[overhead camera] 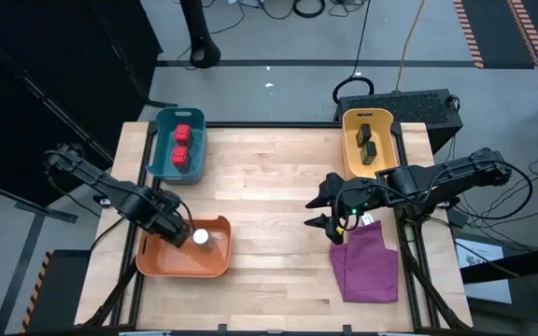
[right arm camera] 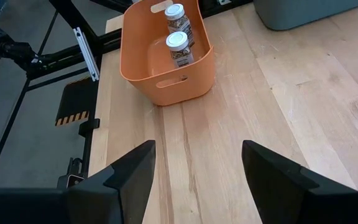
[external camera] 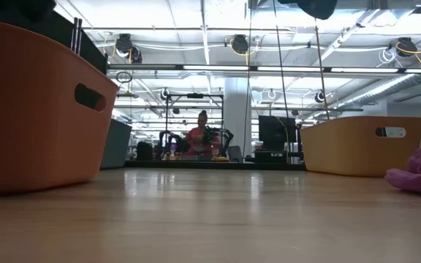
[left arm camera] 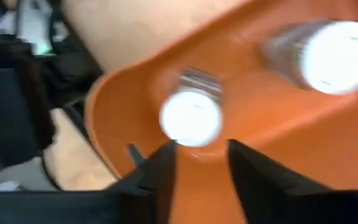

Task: Sort spices by type
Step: Put the white seasoning bottle into the orange bin, then return to Home Position

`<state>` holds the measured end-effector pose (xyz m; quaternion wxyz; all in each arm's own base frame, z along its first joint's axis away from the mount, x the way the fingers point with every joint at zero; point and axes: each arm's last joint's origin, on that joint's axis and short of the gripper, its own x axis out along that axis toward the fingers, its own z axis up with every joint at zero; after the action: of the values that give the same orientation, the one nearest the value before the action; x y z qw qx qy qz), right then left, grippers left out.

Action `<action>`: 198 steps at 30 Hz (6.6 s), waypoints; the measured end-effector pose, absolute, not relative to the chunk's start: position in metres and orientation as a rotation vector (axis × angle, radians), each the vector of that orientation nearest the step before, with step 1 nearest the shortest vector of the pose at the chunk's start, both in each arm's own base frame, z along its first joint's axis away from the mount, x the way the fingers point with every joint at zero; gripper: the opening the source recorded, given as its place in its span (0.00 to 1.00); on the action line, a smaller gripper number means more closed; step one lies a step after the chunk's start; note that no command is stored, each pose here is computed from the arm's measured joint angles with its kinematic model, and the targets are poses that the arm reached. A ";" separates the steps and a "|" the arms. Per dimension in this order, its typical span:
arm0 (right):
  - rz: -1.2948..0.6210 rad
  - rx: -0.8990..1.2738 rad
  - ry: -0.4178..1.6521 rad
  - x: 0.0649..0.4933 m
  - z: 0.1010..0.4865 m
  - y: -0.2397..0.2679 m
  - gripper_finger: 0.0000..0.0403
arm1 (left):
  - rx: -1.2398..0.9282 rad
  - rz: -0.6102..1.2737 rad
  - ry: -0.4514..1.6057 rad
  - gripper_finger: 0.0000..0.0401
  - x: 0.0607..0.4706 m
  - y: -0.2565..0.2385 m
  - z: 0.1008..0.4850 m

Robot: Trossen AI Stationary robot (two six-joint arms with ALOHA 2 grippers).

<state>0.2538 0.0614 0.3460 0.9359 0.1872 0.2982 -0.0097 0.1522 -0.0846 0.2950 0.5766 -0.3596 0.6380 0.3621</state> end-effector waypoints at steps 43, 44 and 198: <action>-0.023 0.391 0.610 0.254 0.346 0.061 0.55 | -0.671 0.679 1.543 0.01 0.161 -0.089 0.279; -0.023 0.391 0.610 0.254 0.346 0.061 0.55 | -0.683 0.624 1.549 0.01 0.162 -0.094 0.287; 0.191 -0.104 -0.206 0.095 0.187 -0.003 0.55 | 0.009 -0.143 -0.148 0.04 0.096 0.001 0.180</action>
<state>0.0950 -0.0034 0.1865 0.9888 -0.0518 -0.1024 0.0951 0.0958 0.0010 0.1796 0.9947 0.0043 -0.0736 -0.0712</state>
